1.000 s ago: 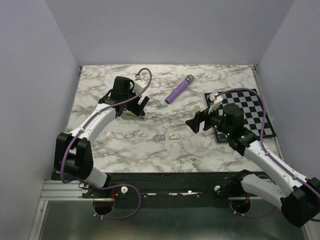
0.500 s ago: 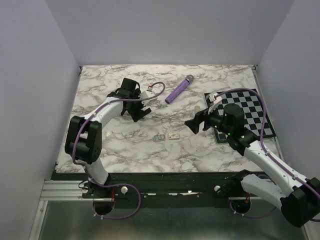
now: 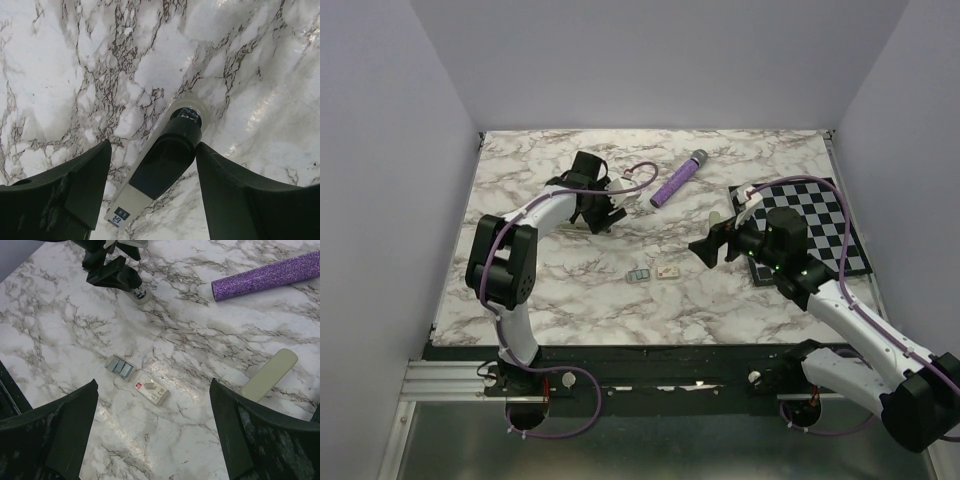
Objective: Load the staples into the stapler
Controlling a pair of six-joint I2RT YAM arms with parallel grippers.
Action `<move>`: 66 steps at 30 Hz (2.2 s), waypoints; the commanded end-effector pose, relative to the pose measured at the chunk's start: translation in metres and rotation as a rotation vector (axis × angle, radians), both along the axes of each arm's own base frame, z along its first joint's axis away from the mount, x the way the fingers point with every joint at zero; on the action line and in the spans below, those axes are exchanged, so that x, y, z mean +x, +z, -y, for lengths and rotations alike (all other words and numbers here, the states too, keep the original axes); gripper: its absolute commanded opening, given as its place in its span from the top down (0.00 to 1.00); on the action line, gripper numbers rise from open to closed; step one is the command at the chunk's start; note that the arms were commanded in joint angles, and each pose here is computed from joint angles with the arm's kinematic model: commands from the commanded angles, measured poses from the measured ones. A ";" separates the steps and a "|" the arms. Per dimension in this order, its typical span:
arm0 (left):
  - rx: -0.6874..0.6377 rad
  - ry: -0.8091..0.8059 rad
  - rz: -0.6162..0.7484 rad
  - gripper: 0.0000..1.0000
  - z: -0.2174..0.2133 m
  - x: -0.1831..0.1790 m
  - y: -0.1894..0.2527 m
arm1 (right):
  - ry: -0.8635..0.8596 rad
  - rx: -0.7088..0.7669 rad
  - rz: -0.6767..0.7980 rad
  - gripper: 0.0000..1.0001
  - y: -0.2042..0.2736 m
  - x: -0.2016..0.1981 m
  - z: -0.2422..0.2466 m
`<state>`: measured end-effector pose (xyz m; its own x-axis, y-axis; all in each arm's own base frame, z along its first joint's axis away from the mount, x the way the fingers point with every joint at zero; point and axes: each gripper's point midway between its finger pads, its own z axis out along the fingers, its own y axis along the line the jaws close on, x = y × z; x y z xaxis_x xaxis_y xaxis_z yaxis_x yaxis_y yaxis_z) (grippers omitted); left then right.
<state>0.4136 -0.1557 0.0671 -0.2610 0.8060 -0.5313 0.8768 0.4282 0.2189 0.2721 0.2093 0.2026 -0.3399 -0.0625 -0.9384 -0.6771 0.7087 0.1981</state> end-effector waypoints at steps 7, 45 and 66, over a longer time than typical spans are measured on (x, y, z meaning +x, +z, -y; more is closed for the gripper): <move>-0.007 -0.017 -0.011 0.47 0.008 0.021 0.001 | 0.036 -0.004 0.001 0.00 -0.005 0.001 -0.005; -1.010 -0.282 0.390 1.00 0.100 -0.103 0.258 | 0.429 0.152 0.201 0.00 0.068 0.012 -0.080; -1.073 -0.463 0.396 1.00 0.117 -0.159 0.286 | 0.471 0.122 0.232 0.23 0.087 0.010 -0.098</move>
